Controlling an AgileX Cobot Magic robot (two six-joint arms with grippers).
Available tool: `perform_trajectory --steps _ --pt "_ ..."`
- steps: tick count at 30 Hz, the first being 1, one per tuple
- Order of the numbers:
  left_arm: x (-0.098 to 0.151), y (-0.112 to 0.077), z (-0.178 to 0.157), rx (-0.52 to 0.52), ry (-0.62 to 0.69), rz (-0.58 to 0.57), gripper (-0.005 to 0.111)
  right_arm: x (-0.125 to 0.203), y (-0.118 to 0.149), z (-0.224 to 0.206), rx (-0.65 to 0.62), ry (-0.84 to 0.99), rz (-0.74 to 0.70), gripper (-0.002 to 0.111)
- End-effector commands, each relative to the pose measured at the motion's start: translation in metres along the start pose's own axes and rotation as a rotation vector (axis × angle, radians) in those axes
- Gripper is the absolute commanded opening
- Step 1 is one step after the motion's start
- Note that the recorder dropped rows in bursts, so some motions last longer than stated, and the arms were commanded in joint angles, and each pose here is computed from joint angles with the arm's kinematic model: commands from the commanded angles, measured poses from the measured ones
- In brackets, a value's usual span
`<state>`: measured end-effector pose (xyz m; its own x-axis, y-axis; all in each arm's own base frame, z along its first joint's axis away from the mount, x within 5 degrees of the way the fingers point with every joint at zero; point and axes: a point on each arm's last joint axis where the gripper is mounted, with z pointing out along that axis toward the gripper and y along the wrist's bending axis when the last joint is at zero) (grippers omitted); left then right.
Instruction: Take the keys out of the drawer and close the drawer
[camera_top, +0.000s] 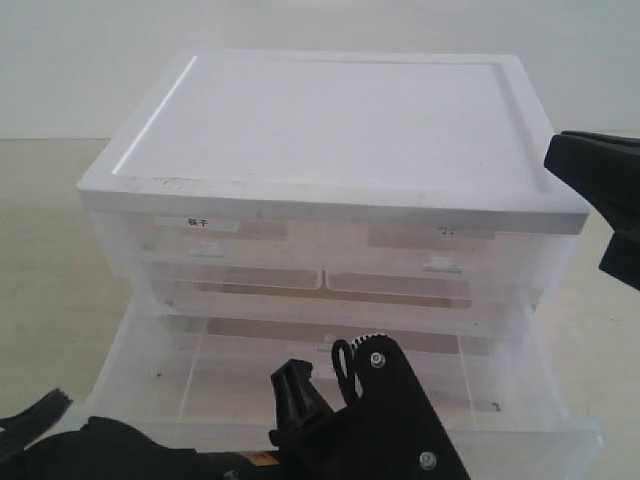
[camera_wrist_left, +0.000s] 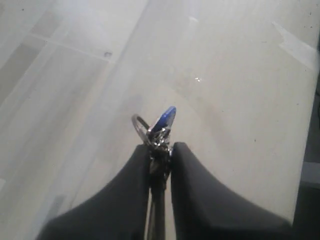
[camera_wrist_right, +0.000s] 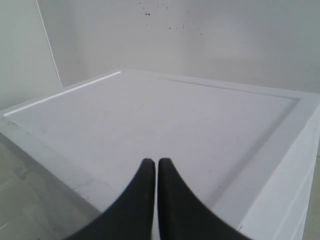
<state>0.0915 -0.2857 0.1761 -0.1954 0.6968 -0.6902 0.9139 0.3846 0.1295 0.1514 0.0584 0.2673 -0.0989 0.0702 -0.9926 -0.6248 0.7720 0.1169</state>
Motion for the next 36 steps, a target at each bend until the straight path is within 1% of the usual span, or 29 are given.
perform_trajectory --steps 1,4,8,11,15,18,19,21,25,27,29,31,33,35,36 --pt "-0.002 0.011 0.0 -0.06 -0.01 0.014 0.005 -0.001 -0.001 0.0 0.006 -0.002 0.005 0.0" --pt "-0.001 0.025 0.0 -0.133 -0.001 -0.008 0.005 -0.001 -0.001 0.0 0.006 -0.002 0.005 0.0" --pt "-0.001 0.038 0.002 -0.138 -0.003 0.0 0.005 -0.001 -0.001 0.0 0.006 -0.002 0.005 0.0" --pt "-0.001 0.042 0.002 -0.12 -0.005 -0.017 0.005 -0.001 -0.001 0.0 0.006 -0.002 0.005 0.0" --pt "-0.002 0.051 0.002 -0.137 -0.012 -0.003 0.005 -0.001 -0.001 0.0 0.006 -0.002 0.005 0.0" --pt "-0.007 0.051 0.001 -0.134 -0.028 0.006 0.005 -0.001 -0.001 0.0 0.006 -0.002 0.005 0.0" --pt "-0.013 0.054 0.0 -0.155 -0.047 0.025 0.005 -0.001 -0.001 0.0 0.006 -0.002 0.005 0.0" --pt "-0.02 0.058 -0.001 -0.18 -0.067 0.026 0.005 -0.001 -0.001 0.0 0.006 0.0 0.003 0.0" --pt "-0.019 0.064 -0.001 -0.18 -0.065 0.001 0.005 -0.001 -0.001 0.0 0.005 0.004 0.001 0.0" --pt "-0.02 0.061 -0.001 -0.148 -0.071 0.002 0.005 -0.001 -0.001 0.0 0.005 0.004 0.001 0.0" --pt "-0.023 0.052 -0.004 -0.045 -0.09 0.006 0.005 -0.001 -0.001 0.0 0.005 0.004 0.001 0.0" --pt "-0.024 0.04 -0.005 0.088 -0.101 0.012 0.005 -0.001 -0.001 0.0 0.005 0.004 0.001 0.0" --pt "-0.024 0.023 -0.007 0.234 -0.109 0.037 0.005 -0.001 -0.001 0.0 0.005 0.004 0.001 0.0" --pt "-0.023 0.01 -0.009 0.274 -0.108 0.071 0.005 -0.001 -0.001 0.0 0.005 0.004 0.001 0.0" --pt "-0.021 0.003 -0.009 0.263 -0.102 0.092 0.005 -0.001 -0.001 0.0 0.005 0.004 0.001 0.0"
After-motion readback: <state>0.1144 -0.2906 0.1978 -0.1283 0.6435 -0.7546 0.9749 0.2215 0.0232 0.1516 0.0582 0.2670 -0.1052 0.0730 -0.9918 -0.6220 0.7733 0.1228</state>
